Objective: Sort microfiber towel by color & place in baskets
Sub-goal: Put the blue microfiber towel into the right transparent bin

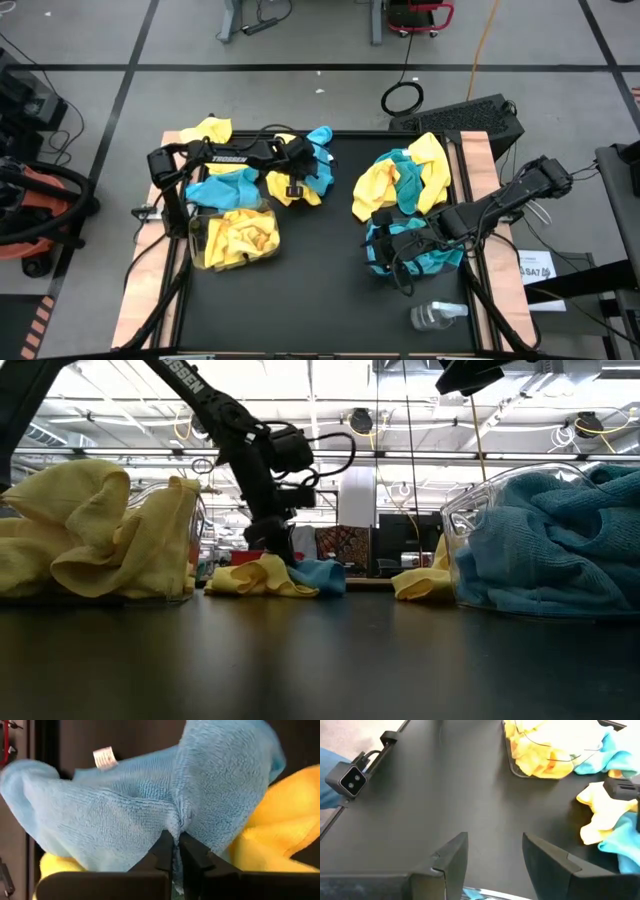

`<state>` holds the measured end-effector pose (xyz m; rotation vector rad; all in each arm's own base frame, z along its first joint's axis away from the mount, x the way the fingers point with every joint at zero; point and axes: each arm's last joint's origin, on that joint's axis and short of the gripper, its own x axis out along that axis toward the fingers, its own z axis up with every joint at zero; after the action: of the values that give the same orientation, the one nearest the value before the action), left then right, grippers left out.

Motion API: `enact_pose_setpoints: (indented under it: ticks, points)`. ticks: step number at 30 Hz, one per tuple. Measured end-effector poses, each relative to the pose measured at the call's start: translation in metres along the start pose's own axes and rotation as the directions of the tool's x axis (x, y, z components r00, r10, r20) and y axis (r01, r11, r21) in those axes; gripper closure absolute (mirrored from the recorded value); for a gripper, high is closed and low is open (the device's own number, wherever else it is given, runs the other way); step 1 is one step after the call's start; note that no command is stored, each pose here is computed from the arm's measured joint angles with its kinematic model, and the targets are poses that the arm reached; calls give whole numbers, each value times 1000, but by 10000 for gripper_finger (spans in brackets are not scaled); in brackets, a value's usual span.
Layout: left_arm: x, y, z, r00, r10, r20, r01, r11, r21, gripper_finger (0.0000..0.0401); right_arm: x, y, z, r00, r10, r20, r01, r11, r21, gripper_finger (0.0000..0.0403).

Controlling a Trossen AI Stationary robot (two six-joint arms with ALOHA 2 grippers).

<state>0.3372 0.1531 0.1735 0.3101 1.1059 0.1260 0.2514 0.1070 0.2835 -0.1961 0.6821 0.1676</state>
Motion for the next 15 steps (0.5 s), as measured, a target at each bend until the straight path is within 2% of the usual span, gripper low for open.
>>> enact_pose_setpoints:
  ticks: [9,15]
  points:
    - [-29,-2,41,998,19,52,-22,998,52,393,0,0,0,1000,-1,-4,1,1000,11,222]
    - [-51,-3,63,995,94,23,-96,990,105,393,0,0,-3,1000,-12,-29,13,1000,20,222]
